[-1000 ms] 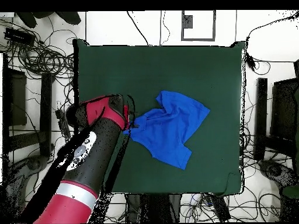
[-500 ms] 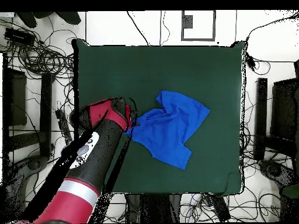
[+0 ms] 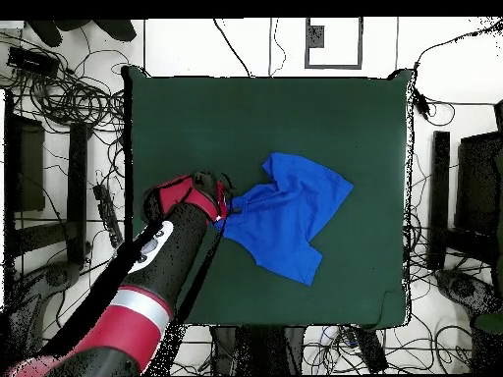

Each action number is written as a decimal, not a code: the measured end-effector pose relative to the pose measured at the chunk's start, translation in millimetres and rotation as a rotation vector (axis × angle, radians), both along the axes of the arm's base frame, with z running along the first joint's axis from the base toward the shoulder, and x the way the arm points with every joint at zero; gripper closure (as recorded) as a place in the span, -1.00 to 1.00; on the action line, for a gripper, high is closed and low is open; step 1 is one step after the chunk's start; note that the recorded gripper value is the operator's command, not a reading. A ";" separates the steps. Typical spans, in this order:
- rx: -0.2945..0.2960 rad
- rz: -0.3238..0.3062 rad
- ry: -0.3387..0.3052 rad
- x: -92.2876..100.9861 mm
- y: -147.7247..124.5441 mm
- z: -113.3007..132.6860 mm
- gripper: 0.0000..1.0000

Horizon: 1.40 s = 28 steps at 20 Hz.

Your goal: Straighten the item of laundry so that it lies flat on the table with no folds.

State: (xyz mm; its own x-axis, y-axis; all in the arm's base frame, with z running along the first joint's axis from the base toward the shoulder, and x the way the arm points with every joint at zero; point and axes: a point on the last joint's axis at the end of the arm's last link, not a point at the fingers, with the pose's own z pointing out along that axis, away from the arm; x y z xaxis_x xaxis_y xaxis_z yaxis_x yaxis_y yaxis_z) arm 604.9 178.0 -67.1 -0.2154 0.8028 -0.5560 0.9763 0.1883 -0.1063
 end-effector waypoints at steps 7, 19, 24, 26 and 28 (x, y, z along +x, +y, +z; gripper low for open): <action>0.001 0.001 -0.003 0.6 0.7 1.2 -1.00; 0.148 0.118 -0.139 1.2 -22.6 8.1 -1.00; 0.220 0.229 -0.252 15.8 -32.2 11.6 -1.00; 0.256 0.299 -0.324 25.6 -34.3 10.3 -1.00; 0.285 0.360 -0.384 34.1 -38.0 11.0 -1.00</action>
